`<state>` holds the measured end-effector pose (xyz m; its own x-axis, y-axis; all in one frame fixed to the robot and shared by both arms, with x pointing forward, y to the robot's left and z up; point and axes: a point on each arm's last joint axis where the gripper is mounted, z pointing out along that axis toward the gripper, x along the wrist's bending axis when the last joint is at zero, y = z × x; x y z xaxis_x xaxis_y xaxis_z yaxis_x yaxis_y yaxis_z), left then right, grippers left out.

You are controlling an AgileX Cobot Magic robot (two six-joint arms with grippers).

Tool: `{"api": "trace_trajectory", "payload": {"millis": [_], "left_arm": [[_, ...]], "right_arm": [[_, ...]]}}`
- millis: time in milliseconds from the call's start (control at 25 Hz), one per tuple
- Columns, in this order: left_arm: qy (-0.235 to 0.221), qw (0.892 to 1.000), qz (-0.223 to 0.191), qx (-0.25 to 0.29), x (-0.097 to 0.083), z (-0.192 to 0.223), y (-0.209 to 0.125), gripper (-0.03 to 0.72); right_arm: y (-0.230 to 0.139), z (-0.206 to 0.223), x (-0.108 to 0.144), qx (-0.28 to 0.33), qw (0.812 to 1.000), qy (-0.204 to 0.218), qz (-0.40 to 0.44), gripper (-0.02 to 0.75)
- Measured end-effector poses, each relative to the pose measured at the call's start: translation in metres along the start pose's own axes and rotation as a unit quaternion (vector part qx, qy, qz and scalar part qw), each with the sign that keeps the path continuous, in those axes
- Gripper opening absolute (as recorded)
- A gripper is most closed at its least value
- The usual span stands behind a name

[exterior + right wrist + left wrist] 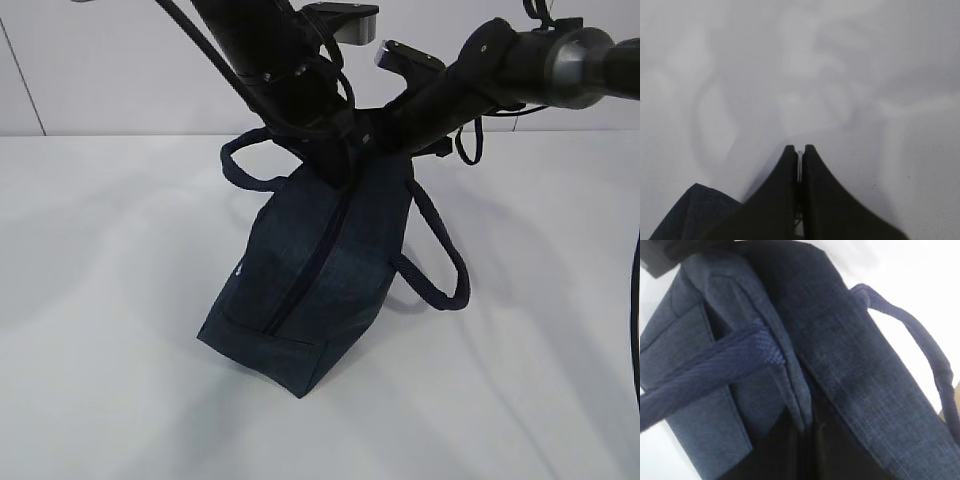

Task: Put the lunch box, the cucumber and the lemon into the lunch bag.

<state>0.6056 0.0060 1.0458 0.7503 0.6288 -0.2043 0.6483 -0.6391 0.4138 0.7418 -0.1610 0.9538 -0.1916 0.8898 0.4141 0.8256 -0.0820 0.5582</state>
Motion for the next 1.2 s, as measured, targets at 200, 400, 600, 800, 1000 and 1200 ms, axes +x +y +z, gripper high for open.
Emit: {"api": "trace_trajectory", "payload": {"millis": [200, 400, 600, 800, 1000, 1200], "left_arm": [[-0.002, 1.0, 0.0, 0.002, -0.001, 0.0, 0.0, -0.01], [-0.003, 1.0, 0.002, 0.004, -0.002, 0.0, -0.001, -0.008], [-0.005, 1.0, 0.001, 0.009, -0.002, 0.0, -0.002, -0.004], [-0.007, 1.0, 0.002, 0.011, -0.002, 0.0, -0.002, 0.071], [-0.005, 1.0, 0.0, 0.009, -0.003, -0.007, -0.002, 0.246], [0.027, 0.999, -0.033, 0.007, 0.012, -0.03, -0.006, 0.319]], "right_arm": [[0.009, -0.009, 0.005, 0.007, 0.999, -0.004, -0.036, 0.024], [0.019, -0.018, 0.011, 0.009, 0.998, -0.009, -0.056, 0.161], [0.023, -0.028, 0.01, 0.008, 0.997, -0.039, -0.063, 0.399], [0.031, -0.049, 0.012, 0.001, 0.992, -0.077, -0.099, 0.469], [0.039, -0.082, 0.02, 0.011, 0.984, -0.11, -0.14, 0.476], [0.038, -0.114, 0.029, 0.047, 0.979, -0.125, -0.152, 0.477]]}}
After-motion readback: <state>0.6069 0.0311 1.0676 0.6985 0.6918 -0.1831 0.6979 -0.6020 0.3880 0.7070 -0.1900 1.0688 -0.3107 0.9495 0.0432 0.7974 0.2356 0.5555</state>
